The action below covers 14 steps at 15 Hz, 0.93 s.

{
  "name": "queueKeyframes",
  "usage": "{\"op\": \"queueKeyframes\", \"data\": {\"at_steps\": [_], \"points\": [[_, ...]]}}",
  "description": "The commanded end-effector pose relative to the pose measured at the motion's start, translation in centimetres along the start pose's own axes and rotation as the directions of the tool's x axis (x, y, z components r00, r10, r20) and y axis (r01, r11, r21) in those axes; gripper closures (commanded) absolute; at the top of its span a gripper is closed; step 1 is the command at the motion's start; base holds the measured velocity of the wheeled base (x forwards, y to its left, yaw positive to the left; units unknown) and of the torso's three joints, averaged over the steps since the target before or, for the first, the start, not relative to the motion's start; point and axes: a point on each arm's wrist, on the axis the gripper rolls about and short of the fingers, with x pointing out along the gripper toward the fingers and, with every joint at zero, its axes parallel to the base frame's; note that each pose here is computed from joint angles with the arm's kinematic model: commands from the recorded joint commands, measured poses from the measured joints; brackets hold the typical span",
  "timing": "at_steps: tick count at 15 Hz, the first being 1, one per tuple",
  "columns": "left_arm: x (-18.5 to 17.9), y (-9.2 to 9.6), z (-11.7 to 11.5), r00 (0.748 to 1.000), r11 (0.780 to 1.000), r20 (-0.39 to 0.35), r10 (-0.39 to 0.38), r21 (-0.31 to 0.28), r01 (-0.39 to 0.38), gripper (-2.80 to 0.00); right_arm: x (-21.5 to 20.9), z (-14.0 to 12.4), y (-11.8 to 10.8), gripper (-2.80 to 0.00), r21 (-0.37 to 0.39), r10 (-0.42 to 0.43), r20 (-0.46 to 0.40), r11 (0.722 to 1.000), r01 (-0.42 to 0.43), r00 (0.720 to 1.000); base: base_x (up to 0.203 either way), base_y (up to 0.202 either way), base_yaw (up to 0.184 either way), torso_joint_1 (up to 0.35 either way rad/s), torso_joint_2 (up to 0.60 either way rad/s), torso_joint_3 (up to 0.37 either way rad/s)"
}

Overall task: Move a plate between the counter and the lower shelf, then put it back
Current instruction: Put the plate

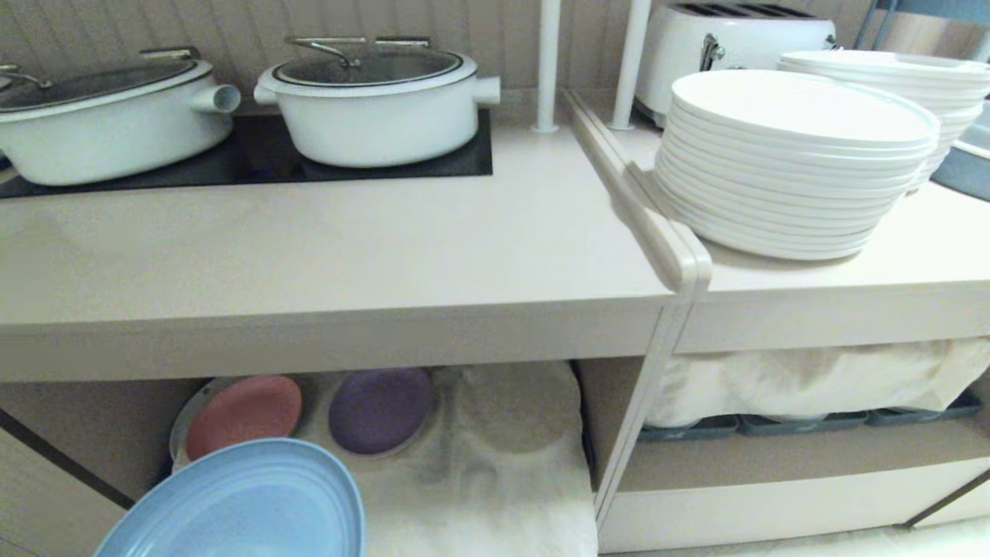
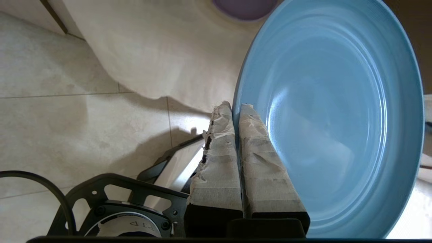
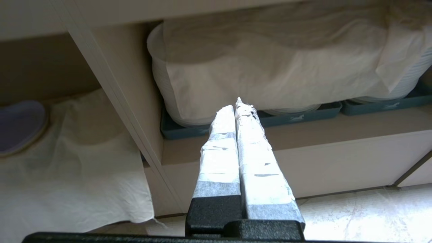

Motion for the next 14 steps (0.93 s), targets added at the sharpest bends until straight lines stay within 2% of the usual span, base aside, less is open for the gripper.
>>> {"op": "queueKeyframes", "data": {"at_steps": [1,14], "points": [[0.04,0.02,-0.04,1.0,1.0,-0.005,0.003,-0.003,-0.003,0.0,0.0,0.0,0.0,0.0,0.0,0.0,0.0,1.0,0.0,1.0,0.0,0.0,0.0,0.228,-0.51,-0.277],[0.02,0.03,-0.05,1.0,1.0,-0.004,0.002,-0.004,-0.002,0.0,0.0,0.0,0.0,0.0,0.0,0.0,0.0,1.0,0.0,1.0,0.0,0.0,0.0,0.261,-0.56,-0.302]]}}
